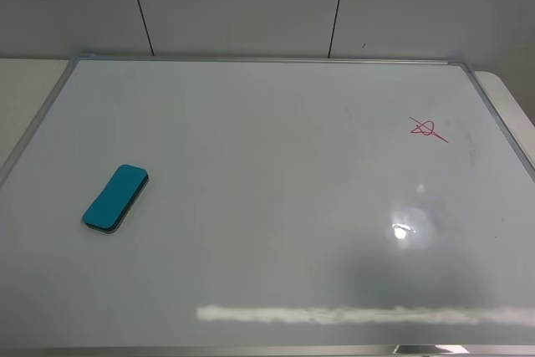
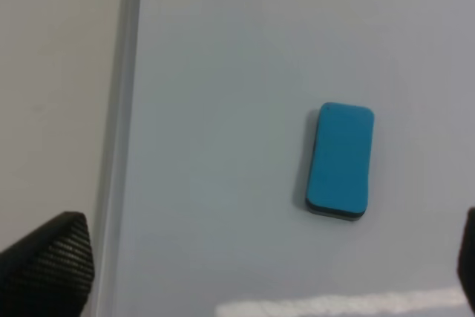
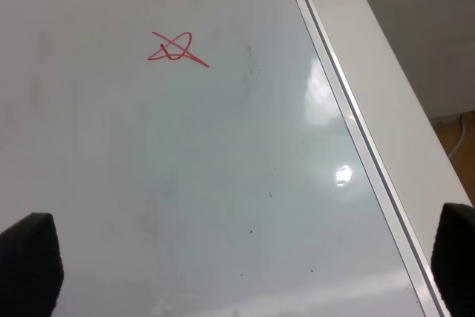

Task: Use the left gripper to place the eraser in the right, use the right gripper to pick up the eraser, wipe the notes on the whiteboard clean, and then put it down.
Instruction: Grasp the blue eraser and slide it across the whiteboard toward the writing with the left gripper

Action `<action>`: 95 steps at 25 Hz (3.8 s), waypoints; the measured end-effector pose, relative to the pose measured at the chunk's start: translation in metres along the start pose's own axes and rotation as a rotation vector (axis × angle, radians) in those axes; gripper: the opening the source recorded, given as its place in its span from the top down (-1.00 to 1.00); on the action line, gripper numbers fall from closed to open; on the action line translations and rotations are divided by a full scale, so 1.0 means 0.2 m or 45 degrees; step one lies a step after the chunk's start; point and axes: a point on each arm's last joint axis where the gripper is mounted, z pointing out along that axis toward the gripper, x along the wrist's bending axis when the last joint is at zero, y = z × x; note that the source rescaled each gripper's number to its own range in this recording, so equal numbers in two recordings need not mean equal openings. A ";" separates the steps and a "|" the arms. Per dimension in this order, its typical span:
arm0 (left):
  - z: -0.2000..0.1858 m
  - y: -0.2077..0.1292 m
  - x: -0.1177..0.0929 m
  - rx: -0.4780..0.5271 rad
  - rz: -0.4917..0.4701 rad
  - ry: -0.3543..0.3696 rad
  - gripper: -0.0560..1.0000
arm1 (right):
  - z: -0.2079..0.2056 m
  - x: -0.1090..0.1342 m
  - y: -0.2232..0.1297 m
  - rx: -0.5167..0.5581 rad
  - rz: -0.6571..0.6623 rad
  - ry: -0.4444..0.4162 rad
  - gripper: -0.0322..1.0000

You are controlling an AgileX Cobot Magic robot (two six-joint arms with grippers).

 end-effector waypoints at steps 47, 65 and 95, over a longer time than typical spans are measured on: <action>1.00 0.30 -0.23 0.948 0.307 -0.303 -0.82 | 0.00 0.00 0.00 0.000 0.000 0.000 -1.00; 1.43 0.03 -0.29 1.137 0.111 -0.164 0.89 | 0.00 0.00 0.00 0.000 0.000 0.000 -1.00; 1.62 -0.15 -0.71 1.074 -0.526 -0.176 0.89 | 0.00 0.00 0.00 0.000 0.000 0.000 -1.00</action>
